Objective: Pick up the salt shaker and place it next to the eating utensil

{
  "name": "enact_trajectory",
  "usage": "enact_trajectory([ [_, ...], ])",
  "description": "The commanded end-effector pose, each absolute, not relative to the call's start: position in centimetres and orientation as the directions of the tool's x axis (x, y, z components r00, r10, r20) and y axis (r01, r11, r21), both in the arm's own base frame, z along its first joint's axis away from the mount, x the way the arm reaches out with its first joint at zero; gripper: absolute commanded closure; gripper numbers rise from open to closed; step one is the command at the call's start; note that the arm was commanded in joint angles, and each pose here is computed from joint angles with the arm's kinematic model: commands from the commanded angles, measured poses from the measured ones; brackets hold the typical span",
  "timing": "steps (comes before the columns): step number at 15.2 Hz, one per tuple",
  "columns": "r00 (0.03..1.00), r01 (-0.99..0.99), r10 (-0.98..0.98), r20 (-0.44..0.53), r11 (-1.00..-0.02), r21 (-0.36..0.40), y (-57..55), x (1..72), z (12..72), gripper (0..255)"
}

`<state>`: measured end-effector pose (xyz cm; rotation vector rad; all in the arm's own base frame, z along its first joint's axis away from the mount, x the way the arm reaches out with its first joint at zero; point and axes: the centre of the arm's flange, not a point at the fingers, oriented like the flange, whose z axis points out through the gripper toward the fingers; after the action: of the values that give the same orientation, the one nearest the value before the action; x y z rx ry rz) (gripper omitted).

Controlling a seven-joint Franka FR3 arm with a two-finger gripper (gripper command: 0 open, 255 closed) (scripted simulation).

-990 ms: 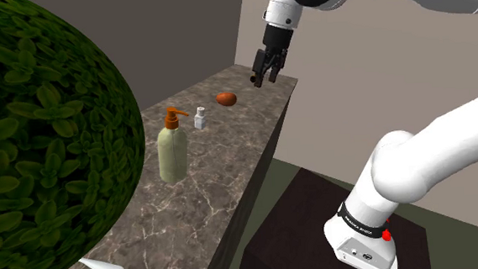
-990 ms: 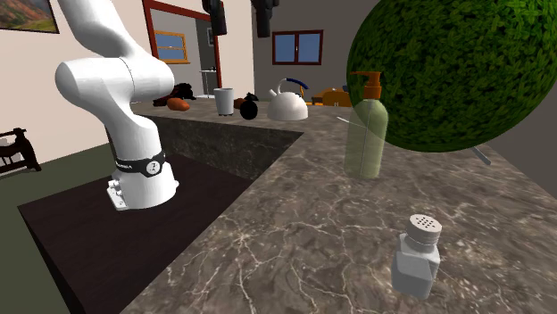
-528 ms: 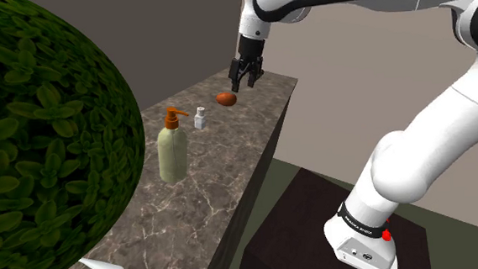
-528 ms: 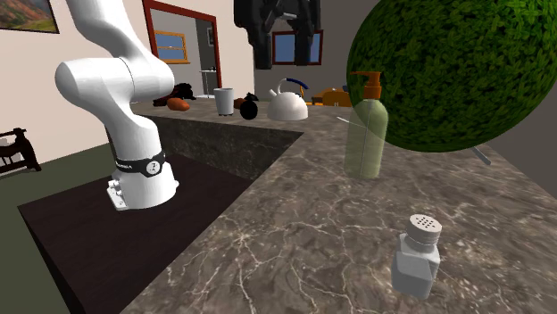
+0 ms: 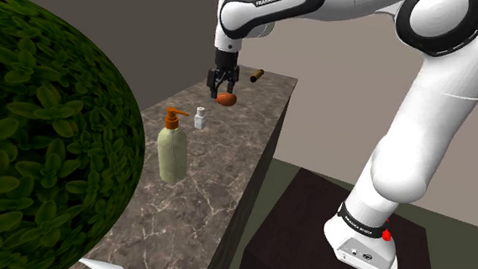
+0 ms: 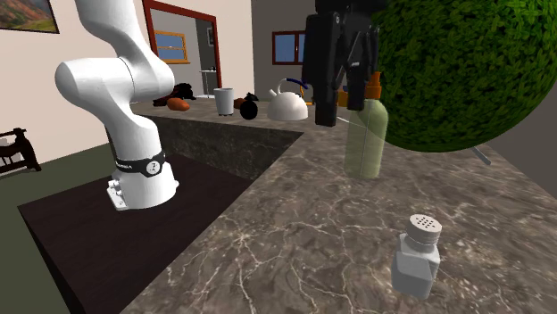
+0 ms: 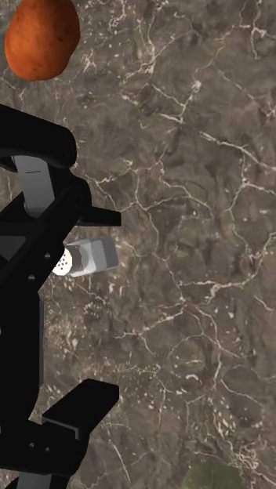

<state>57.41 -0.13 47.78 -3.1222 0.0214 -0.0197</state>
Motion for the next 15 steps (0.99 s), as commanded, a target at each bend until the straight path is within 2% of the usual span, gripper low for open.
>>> enact_trajectory([
  [1, 1.000, -0.013, -0.013, 0.007, -1.000, -0.018, -0.6, 59.9, 46.2, 0],
  [8, 1.000, -0.010, -0.010, -0.011, -1.000, -0.013, -1.3, 68.0, 41.3, 0],
  [15, 1.000, -0.009, -0.009, -0.012, -1.000, -0.013, -1.3, 68.5, 37.8, 0],
])
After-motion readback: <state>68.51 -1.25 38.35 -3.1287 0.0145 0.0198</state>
